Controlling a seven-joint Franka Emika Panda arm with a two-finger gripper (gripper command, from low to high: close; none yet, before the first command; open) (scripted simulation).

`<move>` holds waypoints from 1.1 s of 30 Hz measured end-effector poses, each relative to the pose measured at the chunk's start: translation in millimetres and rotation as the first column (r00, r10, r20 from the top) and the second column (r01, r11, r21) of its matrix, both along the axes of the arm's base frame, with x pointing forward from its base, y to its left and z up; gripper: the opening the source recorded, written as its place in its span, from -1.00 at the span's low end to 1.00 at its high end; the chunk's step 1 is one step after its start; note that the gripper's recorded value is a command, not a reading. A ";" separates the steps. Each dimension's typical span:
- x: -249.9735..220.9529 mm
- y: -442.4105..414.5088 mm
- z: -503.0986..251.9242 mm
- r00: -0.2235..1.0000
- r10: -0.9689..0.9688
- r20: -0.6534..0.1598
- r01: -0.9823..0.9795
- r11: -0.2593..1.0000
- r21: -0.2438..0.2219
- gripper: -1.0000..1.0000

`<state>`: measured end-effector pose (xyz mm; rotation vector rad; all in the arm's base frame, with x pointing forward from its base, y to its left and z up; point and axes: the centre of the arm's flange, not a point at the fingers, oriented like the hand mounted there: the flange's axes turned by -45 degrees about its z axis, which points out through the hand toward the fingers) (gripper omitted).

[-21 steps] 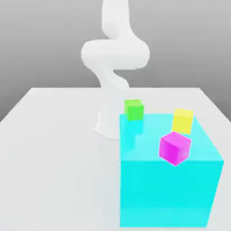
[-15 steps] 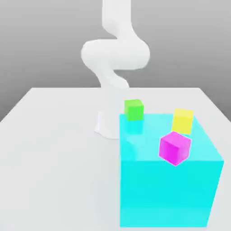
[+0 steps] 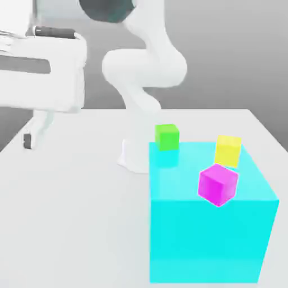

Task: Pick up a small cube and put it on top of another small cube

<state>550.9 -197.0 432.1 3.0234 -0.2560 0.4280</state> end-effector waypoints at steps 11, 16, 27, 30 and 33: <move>-1.2 -93.8 -189.2 0.974 -0.046 -0.221 0.064 0.995 0.077 0.00; -10.7 -112.9 -277.0 0.962 -0.054 -0.267 0.083 0.992 0.098 0.00; -11.6 -113.3 -253.4 0.962 -0.054 -0.268 0.084 0.991 0.101 -1.00; 0.1 -72.6 -210.7 0.963 0.029 -0.268 -0.001 0.995 0.103 -1.00; 10.1 -12.3 -171.7 0.952 0.149 -0.268 -0.125 0.987 0.104 -1.00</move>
